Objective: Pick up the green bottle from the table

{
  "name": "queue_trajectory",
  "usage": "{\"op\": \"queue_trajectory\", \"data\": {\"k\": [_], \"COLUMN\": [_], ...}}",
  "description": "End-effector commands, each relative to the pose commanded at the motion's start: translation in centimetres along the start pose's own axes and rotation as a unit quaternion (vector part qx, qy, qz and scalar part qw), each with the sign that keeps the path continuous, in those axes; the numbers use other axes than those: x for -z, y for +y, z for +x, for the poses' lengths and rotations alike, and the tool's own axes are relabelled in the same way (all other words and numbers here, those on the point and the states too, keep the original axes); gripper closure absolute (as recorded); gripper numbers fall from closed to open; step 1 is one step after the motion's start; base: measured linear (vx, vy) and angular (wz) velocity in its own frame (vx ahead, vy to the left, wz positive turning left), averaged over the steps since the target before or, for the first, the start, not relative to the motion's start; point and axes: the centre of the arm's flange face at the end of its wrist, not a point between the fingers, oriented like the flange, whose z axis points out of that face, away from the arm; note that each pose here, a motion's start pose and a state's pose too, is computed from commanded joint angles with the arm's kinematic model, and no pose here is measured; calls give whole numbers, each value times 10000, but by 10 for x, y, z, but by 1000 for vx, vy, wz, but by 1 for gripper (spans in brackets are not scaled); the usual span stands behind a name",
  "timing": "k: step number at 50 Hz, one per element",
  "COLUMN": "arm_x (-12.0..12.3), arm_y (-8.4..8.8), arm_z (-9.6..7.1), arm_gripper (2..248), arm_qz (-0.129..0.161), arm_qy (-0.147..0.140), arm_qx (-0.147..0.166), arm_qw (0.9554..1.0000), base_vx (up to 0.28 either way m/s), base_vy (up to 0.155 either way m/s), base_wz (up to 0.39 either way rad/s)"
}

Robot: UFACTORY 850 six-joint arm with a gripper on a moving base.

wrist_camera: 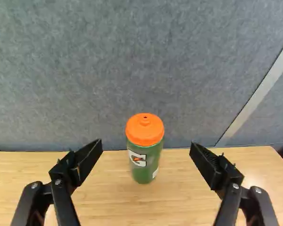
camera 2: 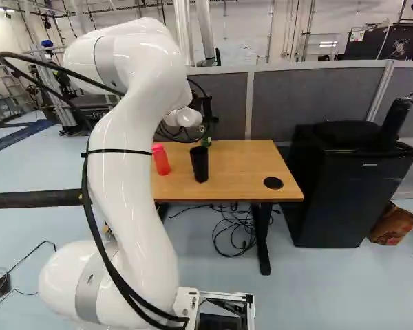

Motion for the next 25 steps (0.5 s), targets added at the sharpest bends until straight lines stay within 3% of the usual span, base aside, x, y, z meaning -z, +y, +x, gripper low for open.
{"op": "queue_trajectory", "data": {"k": [25], "arm_x": [-21], "arm_y": [-1], "arm_z": [-3], "arm_gripper": [3], "arm_qz": [8], "arm_qy": [-322], "arm_qx": [3], "arm_qw": [9995], "base_vx": [0], "base_vy": [0], "base_wz": [0]}}
